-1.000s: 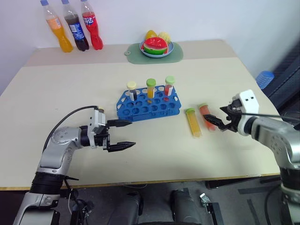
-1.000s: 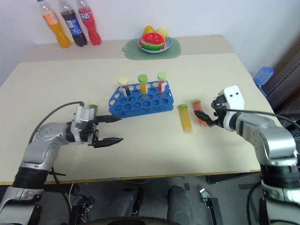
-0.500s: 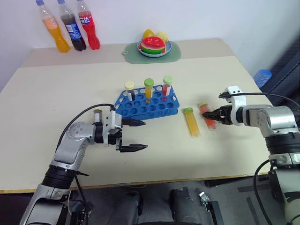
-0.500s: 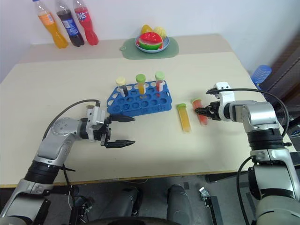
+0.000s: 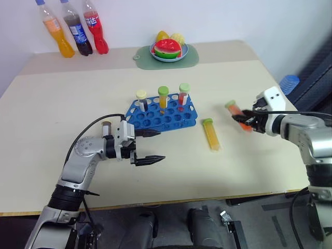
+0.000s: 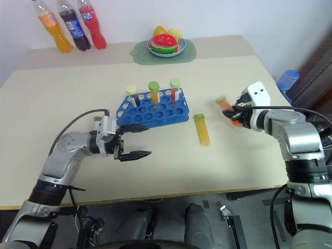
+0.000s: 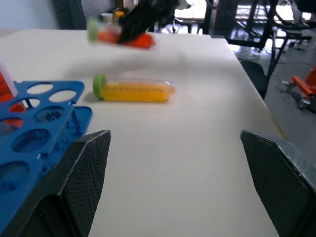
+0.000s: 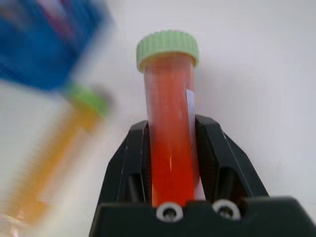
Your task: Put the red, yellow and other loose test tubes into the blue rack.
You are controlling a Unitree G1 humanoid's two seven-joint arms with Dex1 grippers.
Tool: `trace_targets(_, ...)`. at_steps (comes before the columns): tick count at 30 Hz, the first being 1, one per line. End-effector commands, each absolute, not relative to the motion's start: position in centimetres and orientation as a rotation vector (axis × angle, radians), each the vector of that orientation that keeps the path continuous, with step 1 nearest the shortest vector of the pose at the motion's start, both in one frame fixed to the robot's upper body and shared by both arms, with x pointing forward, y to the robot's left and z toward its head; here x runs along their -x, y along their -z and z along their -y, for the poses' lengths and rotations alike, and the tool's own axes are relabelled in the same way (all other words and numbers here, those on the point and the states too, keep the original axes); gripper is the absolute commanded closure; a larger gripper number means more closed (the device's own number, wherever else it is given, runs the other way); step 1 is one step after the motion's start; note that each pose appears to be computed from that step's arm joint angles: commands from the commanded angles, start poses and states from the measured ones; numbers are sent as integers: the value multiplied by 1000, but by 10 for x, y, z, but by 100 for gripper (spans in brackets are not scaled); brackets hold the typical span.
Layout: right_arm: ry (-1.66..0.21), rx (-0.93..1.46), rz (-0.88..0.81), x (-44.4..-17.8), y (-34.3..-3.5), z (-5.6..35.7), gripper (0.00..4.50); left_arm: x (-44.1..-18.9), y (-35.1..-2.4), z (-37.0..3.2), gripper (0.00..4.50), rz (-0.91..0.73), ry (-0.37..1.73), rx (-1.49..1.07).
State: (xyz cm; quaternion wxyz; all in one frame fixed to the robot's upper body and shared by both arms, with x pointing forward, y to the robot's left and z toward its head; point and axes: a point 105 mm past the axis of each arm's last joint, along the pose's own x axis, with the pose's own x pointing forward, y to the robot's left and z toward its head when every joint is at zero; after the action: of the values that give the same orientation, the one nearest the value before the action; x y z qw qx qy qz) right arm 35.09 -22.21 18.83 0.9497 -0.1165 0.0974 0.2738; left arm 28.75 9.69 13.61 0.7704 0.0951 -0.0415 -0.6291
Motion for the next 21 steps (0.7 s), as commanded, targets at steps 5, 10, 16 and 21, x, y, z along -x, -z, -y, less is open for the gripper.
trace_targets(5, -713, -57, 271, -326, -227, 143, 369, -289, -148, -89, 14, 167, 1341, -135)
trace_targets(10, -645, -102, 420, -346, -215, 112, 369, -297, -151, -97, 14, 170, 1309, -111)
trace_targets(16, -599, -44, 451, -364, -181, 93, 369, -297, -153, -105, 14, 166, 1277, -89)
trace_targets(21, -571, -38, 456, -374, -163, 91, 369, -298, -155, -113, 14, 165, 1241, -84)
